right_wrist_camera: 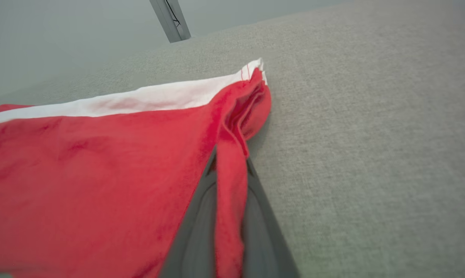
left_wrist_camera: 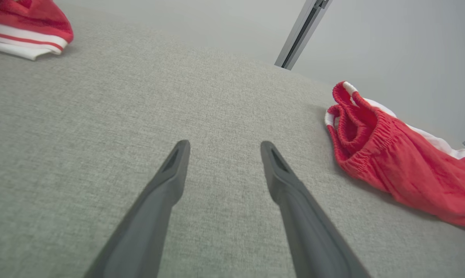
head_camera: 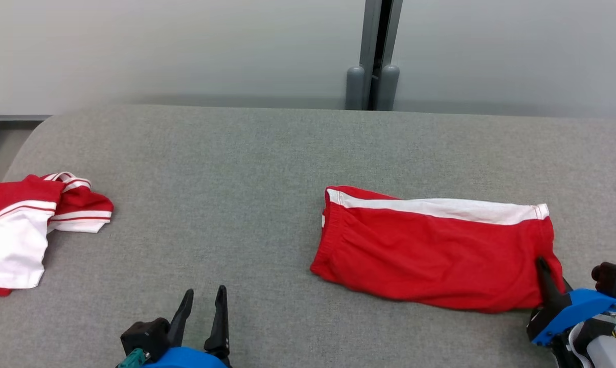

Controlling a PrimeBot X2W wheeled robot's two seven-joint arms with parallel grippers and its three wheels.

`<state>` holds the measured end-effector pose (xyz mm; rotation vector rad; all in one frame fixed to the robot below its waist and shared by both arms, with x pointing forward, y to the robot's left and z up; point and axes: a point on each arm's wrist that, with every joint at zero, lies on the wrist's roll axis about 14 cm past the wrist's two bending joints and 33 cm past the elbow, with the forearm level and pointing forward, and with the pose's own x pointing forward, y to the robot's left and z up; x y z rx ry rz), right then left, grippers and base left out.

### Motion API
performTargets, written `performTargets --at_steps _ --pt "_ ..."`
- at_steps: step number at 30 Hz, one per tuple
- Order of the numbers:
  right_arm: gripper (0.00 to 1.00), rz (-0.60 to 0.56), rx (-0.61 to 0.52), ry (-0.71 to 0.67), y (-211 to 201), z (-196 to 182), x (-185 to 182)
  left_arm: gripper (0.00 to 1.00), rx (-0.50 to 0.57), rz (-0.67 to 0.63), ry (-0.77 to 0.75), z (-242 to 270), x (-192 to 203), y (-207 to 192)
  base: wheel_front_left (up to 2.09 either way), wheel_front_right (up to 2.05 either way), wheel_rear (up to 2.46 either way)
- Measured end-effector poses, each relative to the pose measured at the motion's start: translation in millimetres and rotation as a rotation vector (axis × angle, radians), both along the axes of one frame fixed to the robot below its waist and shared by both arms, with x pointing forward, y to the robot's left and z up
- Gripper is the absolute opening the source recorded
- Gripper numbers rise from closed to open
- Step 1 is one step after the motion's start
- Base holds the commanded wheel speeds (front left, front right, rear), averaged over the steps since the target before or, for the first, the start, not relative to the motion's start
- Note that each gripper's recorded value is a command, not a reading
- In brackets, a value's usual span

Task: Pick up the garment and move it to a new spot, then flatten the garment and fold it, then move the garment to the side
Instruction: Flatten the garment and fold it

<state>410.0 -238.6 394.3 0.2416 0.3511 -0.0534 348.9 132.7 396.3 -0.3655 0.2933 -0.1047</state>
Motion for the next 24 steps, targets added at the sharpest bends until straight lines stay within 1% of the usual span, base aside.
performTargets --at_steps 2,5,7,9,12,17,22,23,24 --pt "0.00 -0.009 -0.003 -0.002 -4.6 0.6 -4.6 1.00 -0.007 -0.008 0.003 -0.5 -3.6 -3.3 0.00 0.00 0.00" --pt "0.00 -0.001 -0.020 -0.047 -6.7 14.1 4.5 1.00 -0.005 -0.017 0.008 -1.7 -6.6 -6.4 0.00 0.00 0.00" --pt "0.00 0.025 -0.031 -0.109 -0.2 32.1 17.6 1.00 -0.008 -0.019 0.010 -2.0 -7.9 -7.9 0.00 0.00 0.00" --pt "0.00 0.070 -0.042 -0.193 14.8 57.9 34.7 1.00 -0.009 -0.015 0.011 -2.0 -9.4 -6.6 0.00 0.00 0.00" --pt "0.00 0.166 -0.012 -0.280 59.9 82.1 47.2 1.00 -0.006 -0.003 0.007 -0.3 -11.4 -3.5 0.00 0.00 0.00" --pt "0.00 0.350 0.037 -0.342 142.9 101.1 52.8 1.00 -0.010 0.018 0.009 -0.4 -16.8 1.2 0.00 0.00 0.00" --pt "0.00 0.533 0.050 -0.270 216.0 81.5 37.4 1.00 -0.006 0.057 0.027 -4.8 -24.8 12.2 0.00 0.00 0.00" --pt "0.26 0.560 0.051 -0.248 225.8 75.4 33.4 1.00 -0.005 0.063 0.031 -5.8 -26.2 13.9 0.00 0.00 0.00" --pt "0.82 0.585 0.050 -0.225 234.1 68.9 28.6 1.00 -0.004 0.071 0.035 -7.0 -27.6 16.1 0.00 0.00 0.00"
